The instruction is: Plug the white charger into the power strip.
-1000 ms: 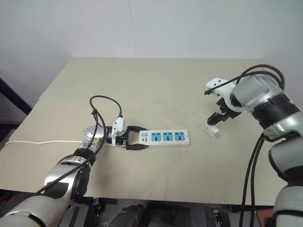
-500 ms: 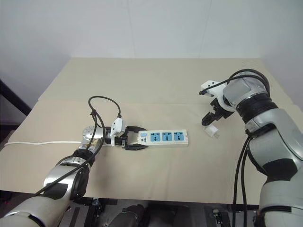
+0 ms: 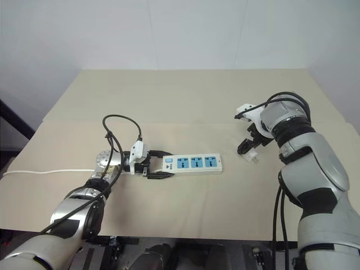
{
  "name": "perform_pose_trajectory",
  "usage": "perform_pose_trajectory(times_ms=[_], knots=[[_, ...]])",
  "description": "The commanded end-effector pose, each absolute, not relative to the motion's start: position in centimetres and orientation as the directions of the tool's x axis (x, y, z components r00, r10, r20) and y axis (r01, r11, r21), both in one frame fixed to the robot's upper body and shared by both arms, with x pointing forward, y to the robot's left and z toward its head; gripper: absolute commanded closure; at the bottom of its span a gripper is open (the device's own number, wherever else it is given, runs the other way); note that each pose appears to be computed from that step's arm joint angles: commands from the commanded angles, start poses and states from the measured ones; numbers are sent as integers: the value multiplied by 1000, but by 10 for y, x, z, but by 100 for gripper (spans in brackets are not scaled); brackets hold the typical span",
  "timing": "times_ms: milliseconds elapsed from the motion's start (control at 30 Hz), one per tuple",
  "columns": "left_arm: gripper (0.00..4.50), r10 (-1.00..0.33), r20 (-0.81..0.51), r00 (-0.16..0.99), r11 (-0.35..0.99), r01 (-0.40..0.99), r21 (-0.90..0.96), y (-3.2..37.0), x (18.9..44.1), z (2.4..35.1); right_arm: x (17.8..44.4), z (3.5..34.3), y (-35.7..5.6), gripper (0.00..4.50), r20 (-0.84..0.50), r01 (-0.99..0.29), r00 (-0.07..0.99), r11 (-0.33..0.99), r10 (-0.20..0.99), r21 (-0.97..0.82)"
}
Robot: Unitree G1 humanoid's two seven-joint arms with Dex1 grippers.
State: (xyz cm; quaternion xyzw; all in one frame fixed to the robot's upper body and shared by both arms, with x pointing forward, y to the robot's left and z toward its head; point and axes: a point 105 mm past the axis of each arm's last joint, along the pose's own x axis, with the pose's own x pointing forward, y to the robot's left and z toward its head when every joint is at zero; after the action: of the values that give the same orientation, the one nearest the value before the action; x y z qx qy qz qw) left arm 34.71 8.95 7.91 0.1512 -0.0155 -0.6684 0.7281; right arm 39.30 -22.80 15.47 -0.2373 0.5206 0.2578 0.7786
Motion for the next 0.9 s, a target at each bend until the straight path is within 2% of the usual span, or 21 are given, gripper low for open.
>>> perform_pose_trajectory(times_ms=[33, 500, 633, 800, 867, 900], knots=[[124, -964, -260, 53, 2, 981, 192, 91, 334, 57, 395, 160, -225, 0, -925, -663, 332, 744, 186, -89], [124, -959, -274, 75, 22, 981, 192, 97, 334, 52, 400, 153, -224, 0, -914, -652, 351, 753, 205, -81], [124, -957, -279, 84, 29, 981, 194, 100, 334, 51, 401, 152, -223, 91, -911, -644, 355, 761, 211, -74], [124, -957, -277, 87, 32, 980, 194, 100, 333, 51, 401, 149, -221, 281, -912, -646, 347, 761, 221, -62], [124, -957, -278, 87, 33, 981, 193, 101, 333, 51, 402, 148, -223, 340, -916, -652, 347, 754, 202, -81], [124, -956, -279, 87, 33, 981, 193, 101, 333, 51, 402, 147, -223, 340, -915, -649, 350, 756, 202, -81]])
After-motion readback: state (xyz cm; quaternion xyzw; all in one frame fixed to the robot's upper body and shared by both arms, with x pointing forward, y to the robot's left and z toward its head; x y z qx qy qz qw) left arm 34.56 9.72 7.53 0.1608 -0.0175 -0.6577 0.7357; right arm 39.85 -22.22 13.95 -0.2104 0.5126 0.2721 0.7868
